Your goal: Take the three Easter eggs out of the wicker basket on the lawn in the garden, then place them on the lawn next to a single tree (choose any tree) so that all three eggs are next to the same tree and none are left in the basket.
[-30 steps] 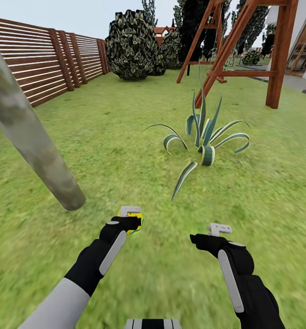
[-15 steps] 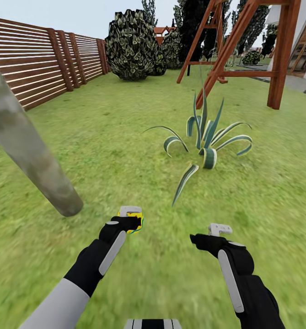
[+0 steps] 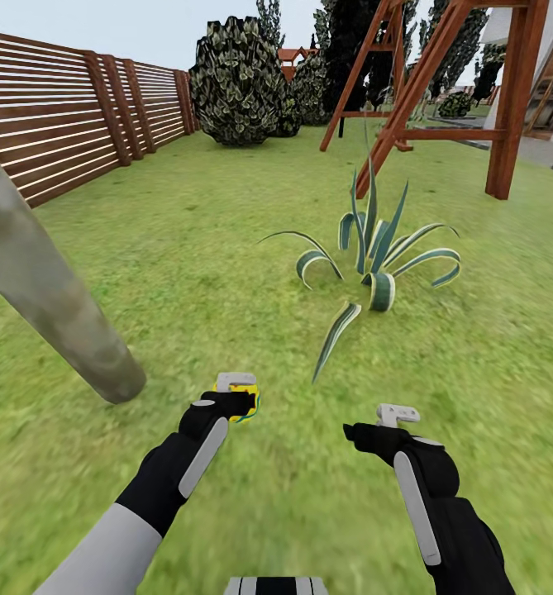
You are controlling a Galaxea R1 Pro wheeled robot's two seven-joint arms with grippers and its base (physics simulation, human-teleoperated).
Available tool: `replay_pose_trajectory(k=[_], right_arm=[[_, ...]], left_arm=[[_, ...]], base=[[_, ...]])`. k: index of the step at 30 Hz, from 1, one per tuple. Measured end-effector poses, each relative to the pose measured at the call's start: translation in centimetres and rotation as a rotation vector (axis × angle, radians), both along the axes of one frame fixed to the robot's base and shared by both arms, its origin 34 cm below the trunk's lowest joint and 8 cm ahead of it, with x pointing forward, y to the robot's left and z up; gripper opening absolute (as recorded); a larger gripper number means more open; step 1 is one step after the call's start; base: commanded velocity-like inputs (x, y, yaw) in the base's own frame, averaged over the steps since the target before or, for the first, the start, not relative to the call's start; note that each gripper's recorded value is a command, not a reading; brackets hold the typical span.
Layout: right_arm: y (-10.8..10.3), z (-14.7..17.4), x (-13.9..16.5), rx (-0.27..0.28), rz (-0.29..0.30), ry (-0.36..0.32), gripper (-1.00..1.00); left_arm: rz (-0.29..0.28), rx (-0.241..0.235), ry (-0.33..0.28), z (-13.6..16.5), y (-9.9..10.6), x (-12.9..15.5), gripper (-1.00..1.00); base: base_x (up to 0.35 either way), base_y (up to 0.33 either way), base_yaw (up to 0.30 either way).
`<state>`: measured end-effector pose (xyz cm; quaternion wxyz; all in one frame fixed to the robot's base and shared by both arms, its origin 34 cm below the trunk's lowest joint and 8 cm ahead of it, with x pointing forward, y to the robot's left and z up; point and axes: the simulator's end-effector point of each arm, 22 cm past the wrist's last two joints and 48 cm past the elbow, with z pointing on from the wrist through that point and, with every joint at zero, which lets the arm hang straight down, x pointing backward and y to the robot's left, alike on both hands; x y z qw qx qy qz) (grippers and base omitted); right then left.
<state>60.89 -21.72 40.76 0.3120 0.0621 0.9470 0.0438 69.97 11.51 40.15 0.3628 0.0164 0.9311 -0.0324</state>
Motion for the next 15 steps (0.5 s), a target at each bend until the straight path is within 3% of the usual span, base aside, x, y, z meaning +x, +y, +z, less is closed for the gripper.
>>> replay_pose_trajectory(k=[15], right_arm=[[0.0,-2.0,-0.4,0.000,0.001,0.037,1.00]], left_arm=[[-0.002,-0.003,0.037,-2.4,-0.1,-0.4,-1.00]], base=[[0.000,0.000,0.000]])
